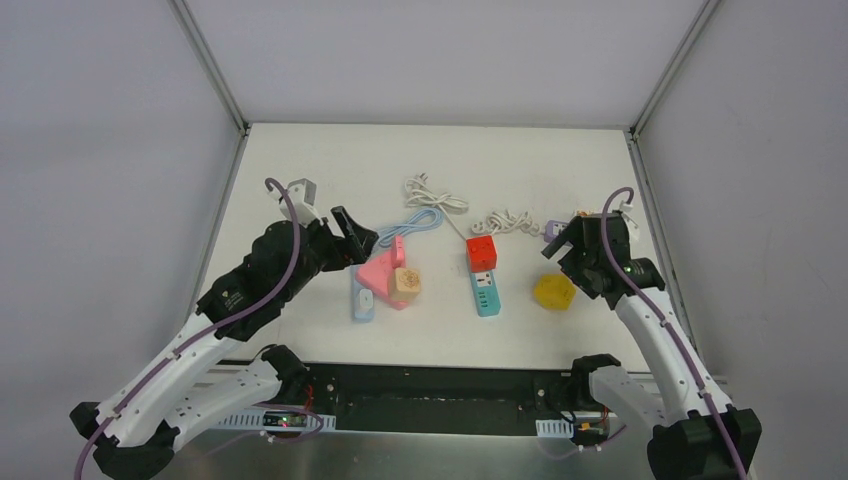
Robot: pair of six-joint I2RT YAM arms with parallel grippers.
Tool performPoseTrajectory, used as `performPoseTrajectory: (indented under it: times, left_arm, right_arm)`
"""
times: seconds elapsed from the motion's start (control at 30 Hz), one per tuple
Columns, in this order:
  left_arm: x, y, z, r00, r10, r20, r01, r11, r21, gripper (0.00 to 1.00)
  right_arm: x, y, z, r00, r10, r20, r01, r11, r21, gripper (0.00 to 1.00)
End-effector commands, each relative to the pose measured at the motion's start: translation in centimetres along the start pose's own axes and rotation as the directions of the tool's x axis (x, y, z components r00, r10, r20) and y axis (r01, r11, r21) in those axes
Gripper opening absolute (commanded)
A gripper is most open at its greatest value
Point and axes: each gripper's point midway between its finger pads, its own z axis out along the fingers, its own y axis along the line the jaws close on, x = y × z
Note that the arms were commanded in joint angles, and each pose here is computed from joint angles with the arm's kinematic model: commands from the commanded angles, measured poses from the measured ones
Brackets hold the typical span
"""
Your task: Pull the plug off the socket
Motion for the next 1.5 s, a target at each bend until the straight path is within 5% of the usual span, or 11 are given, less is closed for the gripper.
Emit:
performPoseTrajectory:
  times: [0.0, 0.23, 0.33, 0.6, 0.93, 1.27, 1.47]
  left_arm:
    - [-0.4, -0.3, -0.3, 1.0, -0.012, 0.004, 0.012, 1.0, 0.004, 0.78]
    - [1.7, -2.7, 2.3, 0.995, -0.028, -0.096, 0.036, 0.996, 0.082, 0.78]
    - [3.4, -3.9, 3.9, 0.984, -0.06, -0.17, 0.079, 0.991, 0.105, 0.76]
    - [7.9, -5.2, 6.6, 0.939, -0.153, -0.307, 0.204, 0.969, 0.141, 0.72]
    - [8.7, -3.5, 6.8, 0.944, -0.125, -0.305, 0.157, 0.984, 0.082, 0.73]
    - [12.5, -5.7, 9.0, 0.884, -0.132, -0.448, 0.224, 0.961, 0.16, 0.71]
    - [15.1, -6.2, 10.9, 0.846, -0.15, -0.513, 0.273, 0.946, 0.174, 0.69]
  right_arm:
    - [-0.8, 2.5, -2.6, 0.995, -0.101, -0.016, 0.099, 0.987, -0.126, 0.96]
    - [2.0, 9.9, -5.7, 0.977, -0.202, -0.074, 0.141, 0.862, -0.487, 0.96]
    - [2.9, 12.5, -5.8, 0.965, -0.26, -0.042, 0.203, 0.836, -0.511, 0.96]
    - [6.1, 15.1, -0.9, 0.851, -0.525, 0.021, 0.511, 0.819, -0.262, 0.97]
    - [7.7, 16.2, 3.7, 0.761, -0.648, -0.031, 0.635, 0.754, -0.168, 0.98]
    - [9.0, 16.1, 4.9, 0.782, -0.608, -0.136, 0.593, 0.794, -0.137, 0.62]
    - [8.3, 14.6, 5.1, 0.836, -0.53, -0.142, 0.532, 0.846, -0.027, 0.55]
